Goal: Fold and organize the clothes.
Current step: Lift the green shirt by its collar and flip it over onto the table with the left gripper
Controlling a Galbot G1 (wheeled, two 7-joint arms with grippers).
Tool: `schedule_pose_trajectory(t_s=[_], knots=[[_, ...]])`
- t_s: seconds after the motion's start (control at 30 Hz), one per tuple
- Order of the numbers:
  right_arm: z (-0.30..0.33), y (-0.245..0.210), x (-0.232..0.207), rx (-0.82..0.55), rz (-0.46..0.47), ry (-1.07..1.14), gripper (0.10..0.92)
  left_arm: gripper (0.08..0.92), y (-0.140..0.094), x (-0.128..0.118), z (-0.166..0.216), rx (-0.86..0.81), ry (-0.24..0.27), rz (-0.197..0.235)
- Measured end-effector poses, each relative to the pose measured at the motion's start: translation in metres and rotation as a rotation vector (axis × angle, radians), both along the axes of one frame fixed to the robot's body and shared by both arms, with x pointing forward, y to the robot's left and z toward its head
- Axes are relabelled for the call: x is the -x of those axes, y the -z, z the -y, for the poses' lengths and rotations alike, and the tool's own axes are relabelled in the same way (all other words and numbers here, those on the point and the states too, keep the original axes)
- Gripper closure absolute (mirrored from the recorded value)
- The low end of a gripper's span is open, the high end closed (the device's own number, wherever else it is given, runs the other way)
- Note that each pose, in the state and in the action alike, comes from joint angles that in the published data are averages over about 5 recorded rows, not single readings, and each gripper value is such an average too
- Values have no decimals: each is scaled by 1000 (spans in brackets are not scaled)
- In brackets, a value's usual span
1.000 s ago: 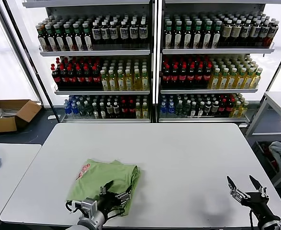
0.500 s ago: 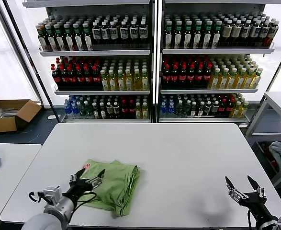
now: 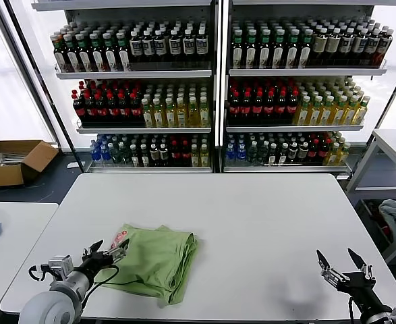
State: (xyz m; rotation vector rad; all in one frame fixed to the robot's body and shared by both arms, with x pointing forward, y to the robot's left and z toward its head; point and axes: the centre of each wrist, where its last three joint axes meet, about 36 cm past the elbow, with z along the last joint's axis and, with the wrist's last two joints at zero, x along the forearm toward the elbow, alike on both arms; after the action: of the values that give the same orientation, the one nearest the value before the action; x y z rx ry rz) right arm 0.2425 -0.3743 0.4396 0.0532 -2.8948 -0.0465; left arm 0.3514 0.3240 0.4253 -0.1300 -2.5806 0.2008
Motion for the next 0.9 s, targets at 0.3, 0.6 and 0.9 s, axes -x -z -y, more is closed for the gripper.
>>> schedule_pose_trajectory(t_s=[0.3, 0.6, 0.9], knots=[[-1, -1, -1, 1, 4, -3, 200, 177, 18, 2, -1, 29, 4, -47], [-2, -2, 1, 0, 3, -1, 200, 337, 26, 0, 6, 56, 21, -52], [-2, -2, 2, 0, 5, 2, 200, 597, 28, 3, 13, 63, 26, -50]])
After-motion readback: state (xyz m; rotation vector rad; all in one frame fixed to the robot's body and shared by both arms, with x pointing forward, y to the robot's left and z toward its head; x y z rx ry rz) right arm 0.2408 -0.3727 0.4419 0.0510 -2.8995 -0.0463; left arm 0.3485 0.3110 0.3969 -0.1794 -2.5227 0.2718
